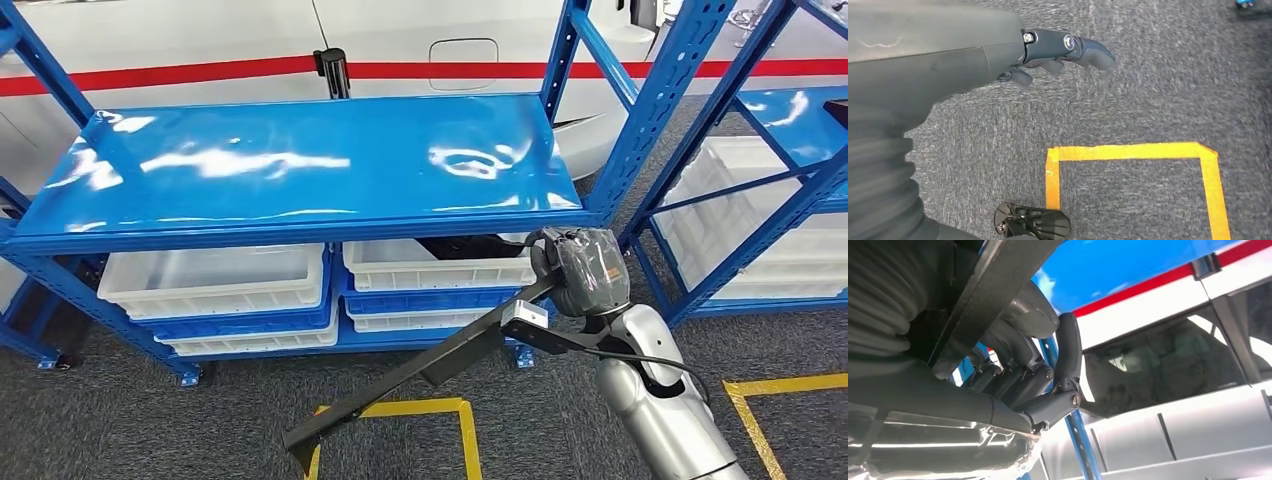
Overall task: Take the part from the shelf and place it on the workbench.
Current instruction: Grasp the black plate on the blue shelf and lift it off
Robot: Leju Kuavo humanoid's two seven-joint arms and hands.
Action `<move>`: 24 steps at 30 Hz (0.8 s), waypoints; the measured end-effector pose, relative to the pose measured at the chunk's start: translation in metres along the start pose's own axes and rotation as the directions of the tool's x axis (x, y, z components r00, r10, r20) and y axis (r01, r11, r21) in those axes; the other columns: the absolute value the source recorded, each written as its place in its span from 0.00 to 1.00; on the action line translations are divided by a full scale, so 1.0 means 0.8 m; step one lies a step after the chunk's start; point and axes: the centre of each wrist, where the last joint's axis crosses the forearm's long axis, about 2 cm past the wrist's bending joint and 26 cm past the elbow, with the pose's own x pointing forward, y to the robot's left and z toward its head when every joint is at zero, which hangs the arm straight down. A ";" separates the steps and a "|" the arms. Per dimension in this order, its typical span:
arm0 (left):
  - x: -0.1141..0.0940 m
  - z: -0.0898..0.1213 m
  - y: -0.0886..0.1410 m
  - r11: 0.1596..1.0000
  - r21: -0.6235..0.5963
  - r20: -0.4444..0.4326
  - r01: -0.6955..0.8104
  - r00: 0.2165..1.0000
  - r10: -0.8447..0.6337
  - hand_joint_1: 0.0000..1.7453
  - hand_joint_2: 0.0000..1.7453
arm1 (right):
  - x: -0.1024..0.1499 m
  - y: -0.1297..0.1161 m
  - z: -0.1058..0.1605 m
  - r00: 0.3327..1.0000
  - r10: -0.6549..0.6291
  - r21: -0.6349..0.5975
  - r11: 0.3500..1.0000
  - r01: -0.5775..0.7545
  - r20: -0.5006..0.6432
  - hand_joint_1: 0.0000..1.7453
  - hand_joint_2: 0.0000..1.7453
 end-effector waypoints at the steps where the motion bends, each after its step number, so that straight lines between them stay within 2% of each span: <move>1: 0.001 0.000 -0.001 1.000 -0.003 0.001 -0.001 1.000 0.001 0.00 1.00 | -0.002 -0.001 0.000 1.000 0.003 -0.001 1.000 -0.003 -0.002 1.00 1.00; 24: 0.000 0.002 -0.006 1.000 -0.025 -0.004 0.003 1.000 -0.003 0.00 1.00 | -0.018 -0.014 0.016 0.999 0.030 -0.002 1.000 -0.030 -0.030 1.00 1.00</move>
